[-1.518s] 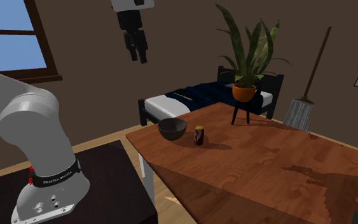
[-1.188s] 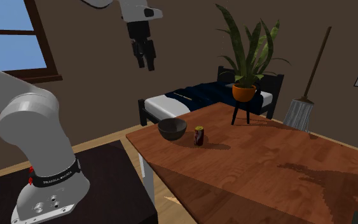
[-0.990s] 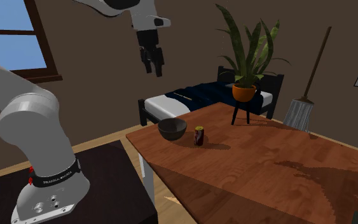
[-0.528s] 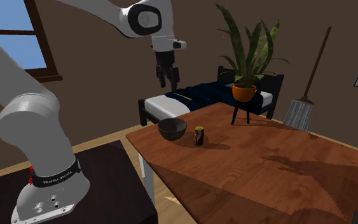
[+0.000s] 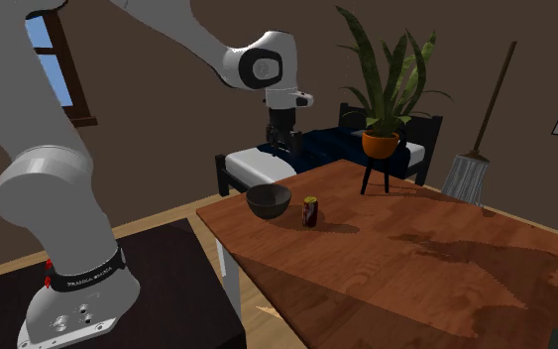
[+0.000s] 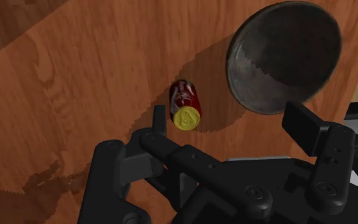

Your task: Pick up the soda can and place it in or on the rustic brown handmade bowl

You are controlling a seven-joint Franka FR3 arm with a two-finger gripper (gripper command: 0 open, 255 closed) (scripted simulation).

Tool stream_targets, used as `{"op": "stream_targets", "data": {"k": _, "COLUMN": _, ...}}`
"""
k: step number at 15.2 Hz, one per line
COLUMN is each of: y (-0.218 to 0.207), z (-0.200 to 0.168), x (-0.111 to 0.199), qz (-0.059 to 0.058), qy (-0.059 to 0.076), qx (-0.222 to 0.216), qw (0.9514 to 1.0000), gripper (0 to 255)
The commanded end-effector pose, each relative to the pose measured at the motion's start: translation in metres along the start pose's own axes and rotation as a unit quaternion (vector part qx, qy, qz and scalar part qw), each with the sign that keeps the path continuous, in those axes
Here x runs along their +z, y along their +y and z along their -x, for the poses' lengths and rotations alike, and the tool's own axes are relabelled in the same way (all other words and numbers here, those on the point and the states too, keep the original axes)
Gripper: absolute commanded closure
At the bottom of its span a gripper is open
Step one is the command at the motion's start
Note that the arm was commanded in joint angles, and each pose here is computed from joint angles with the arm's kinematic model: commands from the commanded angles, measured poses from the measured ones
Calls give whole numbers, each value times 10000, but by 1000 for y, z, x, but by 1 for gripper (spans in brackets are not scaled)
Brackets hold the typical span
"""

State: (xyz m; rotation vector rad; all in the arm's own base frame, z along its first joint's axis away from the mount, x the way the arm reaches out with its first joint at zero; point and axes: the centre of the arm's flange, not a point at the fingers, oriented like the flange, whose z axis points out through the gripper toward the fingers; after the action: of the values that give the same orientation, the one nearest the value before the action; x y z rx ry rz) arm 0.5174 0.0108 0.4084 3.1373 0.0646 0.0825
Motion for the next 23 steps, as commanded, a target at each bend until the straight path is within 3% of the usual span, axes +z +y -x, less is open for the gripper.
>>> {"op": "stream_targets", "data": {"k": 1, "y": 0, "z": -17, "x": 24, "qz": -1, "qy": -34, "qx": -12, "qw": 10000, "gripper": 0}}
{"op": "stream_targets", "data": {"k": 13, "y": 13, "z": -115, "x": 153, "qz": -5, "qy": -257, "qx": -84, "qw": 9996, "gripper": 0}}
{"op": "stream_targets", "data": {"k": 23, "y": 13, "z": -115, "x": 195, "qz": -5, "qy": -261, "qx": -85, "qw": 9996, "gripper": 0}}
